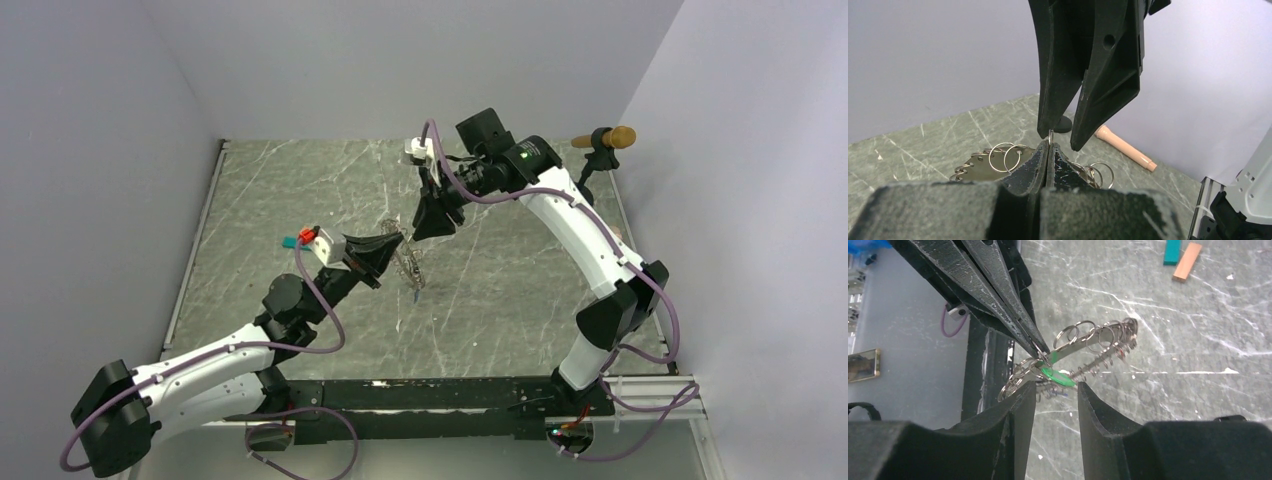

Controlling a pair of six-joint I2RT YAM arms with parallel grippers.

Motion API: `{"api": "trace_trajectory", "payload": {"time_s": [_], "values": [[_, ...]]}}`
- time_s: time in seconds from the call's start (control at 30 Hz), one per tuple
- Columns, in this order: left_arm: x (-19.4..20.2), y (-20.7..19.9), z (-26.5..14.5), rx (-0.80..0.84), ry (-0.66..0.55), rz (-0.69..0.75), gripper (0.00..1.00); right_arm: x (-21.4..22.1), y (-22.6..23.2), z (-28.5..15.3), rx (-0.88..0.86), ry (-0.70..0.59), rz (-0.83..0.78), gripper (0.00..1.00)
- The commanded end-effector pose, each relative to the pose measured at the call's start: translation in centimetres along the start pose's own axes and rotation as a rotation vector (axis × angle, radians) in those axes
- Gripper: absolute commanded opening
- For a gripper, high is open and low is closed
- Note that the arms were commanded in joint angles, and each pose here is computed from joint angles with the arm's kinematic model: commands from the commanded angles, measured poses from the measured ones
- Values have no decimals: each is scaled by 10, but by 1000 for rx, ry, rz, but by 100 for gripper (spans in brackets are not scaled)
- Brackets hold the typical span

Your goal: Put the keys on the keyring

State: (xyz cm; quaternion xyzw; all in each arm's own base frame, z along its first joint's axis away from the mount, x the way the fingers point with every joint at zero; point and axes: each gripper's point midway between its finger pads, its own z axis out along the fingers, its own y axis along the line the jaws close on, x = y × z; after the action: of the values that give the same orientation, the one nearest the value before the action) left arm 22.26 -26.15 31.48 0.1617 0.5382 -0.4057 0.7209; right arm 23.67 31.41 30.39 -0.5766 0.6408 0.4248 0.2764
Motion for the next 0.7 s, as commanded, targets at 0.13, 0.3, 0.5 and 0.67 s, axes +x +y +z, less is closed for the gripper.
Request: {"api": "trace_trajectory", "payload": {"time_s": [0.13,0.3,0.5,0.67], "values": [[-42,-22,1,102,-149,7,0,-22,17,-6,-85,-77,-44,38],[-43,-25,1,119,-158,-2,0,-22,24,-4,-135,-93,-43,28],[-45,-26,0,127,-175,-10,0,-15,30,3,-186,-93,-35,20],[-47,-26,-1,132,-185,-13,0,-11,36,6,-209,-88,-37,18]]}}
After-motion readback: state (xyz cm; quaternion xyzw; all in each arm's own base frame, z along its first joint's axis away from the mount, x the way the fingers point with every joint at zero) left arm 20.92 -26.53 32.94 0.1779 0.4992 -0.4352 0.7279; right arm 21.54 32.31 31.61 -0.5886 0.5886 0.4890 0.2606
